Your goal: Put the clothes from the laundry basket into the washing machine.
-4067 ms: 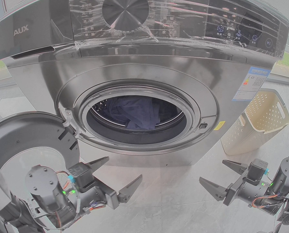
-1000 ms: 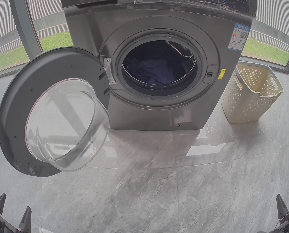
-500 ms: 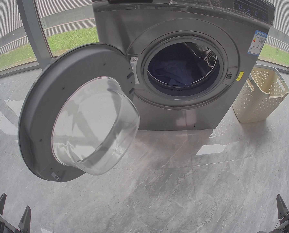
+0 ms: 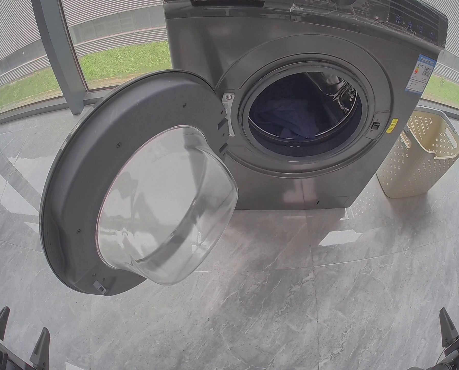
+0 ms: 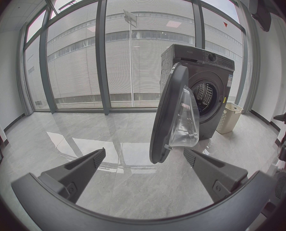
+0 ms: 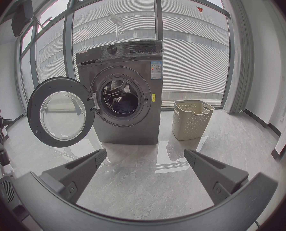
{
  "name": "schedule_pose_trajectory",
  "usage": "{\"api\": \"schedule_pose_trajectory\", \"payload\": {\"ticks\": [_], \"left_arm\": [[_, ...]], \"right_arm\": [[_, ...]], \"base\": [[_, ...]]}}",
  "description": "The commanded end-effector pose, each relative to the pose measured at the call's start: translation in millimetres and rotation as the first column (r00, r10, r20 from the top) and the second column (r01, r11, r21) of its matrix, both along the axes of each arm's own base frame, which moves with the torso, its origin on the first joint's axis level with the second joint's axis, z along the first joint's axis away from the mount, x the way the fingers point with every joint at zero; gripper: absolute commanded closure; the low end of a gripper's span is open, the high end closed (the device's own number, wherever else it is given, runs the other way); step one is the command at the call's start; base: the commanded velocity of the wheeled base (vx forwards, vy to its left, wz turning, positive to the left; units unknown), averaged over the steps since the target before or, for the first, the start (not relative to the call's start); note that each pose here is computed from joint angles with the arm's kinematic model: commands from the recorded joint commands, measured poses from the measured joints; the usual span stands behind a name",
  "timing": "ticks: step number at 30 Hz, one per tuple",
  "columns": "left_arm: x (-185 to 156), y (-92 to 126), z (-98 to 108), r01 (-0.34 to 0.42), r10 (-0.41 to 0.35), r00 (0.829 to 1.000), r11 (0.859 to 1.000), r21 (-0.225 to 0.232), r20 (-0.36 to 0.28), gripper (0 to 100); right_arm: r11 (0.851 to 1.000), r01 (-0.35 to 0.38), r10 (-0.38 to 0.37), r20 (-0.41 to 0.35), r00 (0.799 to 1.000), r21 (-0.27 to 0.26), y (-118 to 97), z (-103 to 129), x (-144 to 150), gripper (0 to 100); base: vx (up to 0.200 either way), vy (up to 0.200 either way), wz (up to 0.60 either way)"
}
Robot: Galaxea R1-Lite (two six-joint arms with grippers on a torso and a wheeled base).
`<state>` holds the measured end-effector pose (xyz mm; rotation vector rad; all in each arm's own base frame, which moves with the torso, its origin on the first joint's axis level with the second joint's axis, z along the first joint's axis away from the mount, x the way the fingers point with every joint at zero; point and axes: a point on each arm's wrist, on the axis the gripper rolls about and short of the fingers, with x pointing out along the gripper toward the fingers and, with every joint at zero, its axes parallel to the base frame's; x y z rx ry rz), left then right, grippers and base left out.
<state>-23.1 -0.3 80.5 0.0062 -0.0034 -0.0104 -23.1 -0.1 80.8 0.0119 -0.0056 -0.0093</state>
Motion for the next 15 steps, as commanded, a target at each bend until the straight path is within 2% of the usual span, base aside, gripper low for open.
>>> {"api": "schedule_pose_trajectory", "payload": {"ticks": [1, 3, 4, 5, 9, 11, 15], "left_arm": [[0, 0, -3, 0.000, 0.000, 1.000, 1.000, -0.008, 0.010, 0], [-5, 0, 16, 0.014, -0.011, 0.994, 1.000, -0.023, 0.107, 0], [-6, 0, 21, 0.016, -0.013, 0.992, 1.000, -0.026, 0.122, 0], [-12, 0, 43, 0.029, -0.023, 0.985, 0.999, -0.030, 0.172, 0], [4, -1, 62, 0.083, -0.082, 0.996, 0.996, -0.028, 0.039, 0], [15, -2, 71, 0.141, -0.141, 0.990, 0.989, -0.037, -0.005, 0], [36, -4, 90, 0.199, -0.202, 0.978, 0.979, -0.046, -0.045, 0]], "right_arm": [[1.000, 0.000, 0.000, -0.015, 1.000, 0.000, 0, -5, 1, 0], [1.000, 0.000, 0.000, -0.013, 1.000, 0.000, 0, -5, 1, 0], [1.000, 0.000, 0.000, -0.013, 1.000, 0.000, 0, -5, 1, 0], [1.000, 0.000, 0.000, -0.013, 1.000, 0.000, 0, -5, 1, 0], [1.000, 0.001, -0.001, -0.015, 1.000, 0.002, 0, -5, 1, 0], [1.000, 0.001, -0.001, -0.013, 1.000, 0.002, 0, -5, 1, 0], [1.000, 0.001, -0.001, -0.013, 1.000, 0.002, 0, -5, 1, 0]], "base": [[0.000, 0.000, 0.00], [0.000, 0.000, 0.00], [0.000, 0.000, 0.00], [0.000, 0.000, 0.00], [0.000, 0.000, 0.00], [0.000, 0.000, 0.00], [0.000, 0.000, 0.00]]}}
